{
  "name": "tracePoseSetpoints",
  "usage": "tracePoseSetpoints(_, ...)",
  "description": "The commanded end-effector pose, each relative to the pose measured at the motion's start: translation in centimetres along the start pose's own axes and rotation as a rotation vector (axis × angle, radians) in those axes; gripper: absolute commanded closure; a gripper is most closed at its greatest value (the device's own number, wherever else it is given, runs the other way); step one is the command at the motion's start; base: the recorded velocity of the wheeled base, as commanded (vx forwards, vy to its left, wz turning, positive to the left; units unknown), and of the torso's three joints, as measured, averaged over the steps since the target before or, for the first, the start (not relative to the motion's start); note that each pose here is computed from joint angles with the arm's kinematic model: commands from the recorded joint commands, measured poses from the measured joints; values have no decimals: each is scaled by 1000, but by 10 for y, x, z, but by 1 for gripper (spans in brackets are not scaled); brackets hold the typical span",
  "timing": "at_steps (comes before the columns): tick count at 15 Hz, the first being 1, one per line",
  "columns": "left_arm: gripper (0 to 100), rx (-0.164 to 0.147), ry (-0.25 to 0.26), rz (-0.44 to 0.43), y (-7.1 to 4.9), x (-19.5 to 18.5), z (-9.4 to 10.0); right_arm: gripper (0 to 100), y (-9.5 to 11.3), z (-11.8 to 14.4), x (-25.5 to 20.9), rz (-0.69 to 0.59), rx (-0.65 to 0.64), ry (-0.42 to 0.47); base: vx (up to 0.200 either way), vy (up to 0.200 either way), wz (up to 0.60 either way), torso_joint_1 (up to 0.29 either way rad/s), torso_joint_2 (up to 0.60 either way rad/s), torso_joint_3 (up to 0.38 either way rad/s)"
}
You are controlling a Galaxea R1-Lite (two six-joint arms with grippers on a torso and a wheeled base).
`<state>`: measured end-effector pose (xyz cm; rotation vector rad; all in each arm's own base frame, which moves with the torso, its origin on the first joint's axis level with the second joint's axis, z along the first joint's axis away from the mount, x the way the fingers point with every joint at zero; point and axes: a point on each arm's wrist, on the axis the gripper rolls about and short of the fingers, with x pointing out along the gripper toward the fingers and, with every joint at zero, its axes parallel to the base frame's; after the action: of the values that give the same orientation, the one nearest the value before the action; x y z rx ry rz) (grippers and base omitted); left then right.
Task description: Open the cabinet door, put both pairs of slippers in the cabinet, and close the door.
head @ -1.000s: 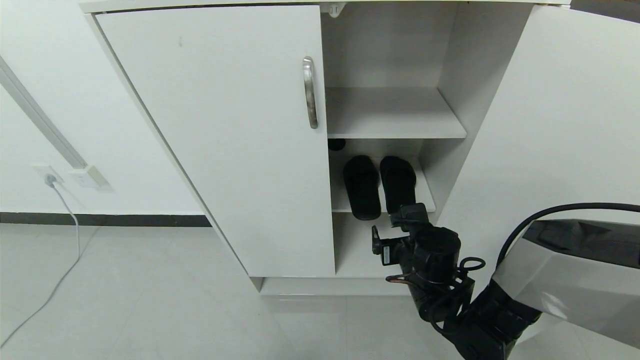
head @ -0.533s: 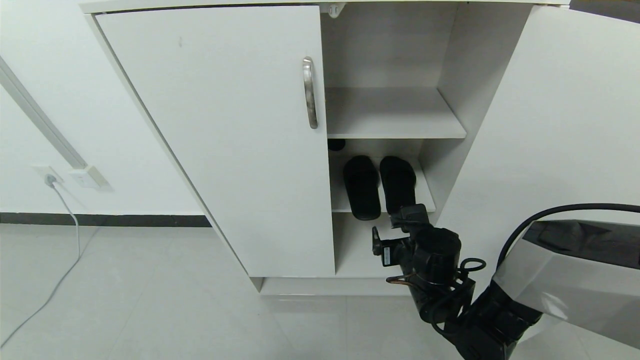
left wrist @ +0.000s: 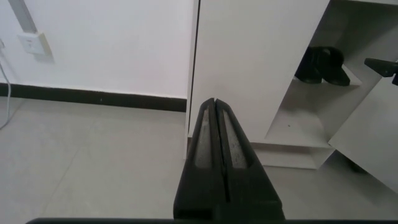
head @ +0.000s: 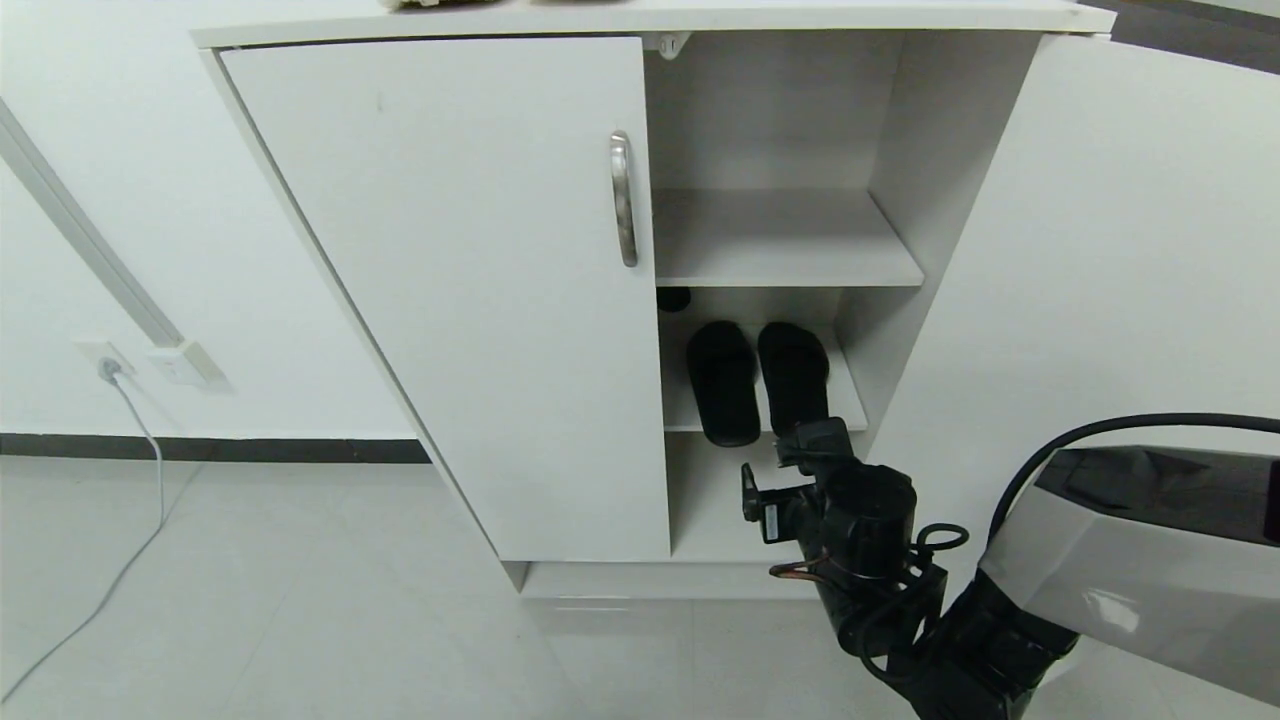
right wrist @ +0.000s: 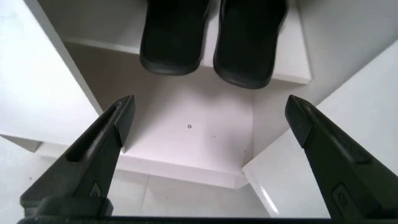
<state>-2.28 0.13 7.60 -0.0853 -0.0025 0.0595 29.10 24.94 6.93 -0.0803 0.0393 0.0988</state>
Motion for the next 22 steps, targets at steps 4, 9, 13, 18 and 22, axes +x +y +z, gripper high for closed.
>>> tracePoseSetpoints(4,100,-1,0,0,0,0,0,0,1,-3,0,2,-5,6,0,0,0,4,2,195)
tracePoseSetpoints(9,100,-1,0,0,0,0,0,0,1,-3,0,2,-6,7,0,0,0,0,2,204)
tracePoseSetpoints(13,100,-1,0,2,0,0,0,0,0,-3,-2,10,-7,9,0,0,0,0,1,173)
tracePoseSetpoints(18,100,-1,0,2,0,0,0,0,-3,-1,-12,89,4,-11,0,0,0,0,0,13)
tracePoseSetpoints(22,100,-2,0,2,0,0,0,0,-3,-2,-12,89,2,-8,0,0,0,0,0,0)
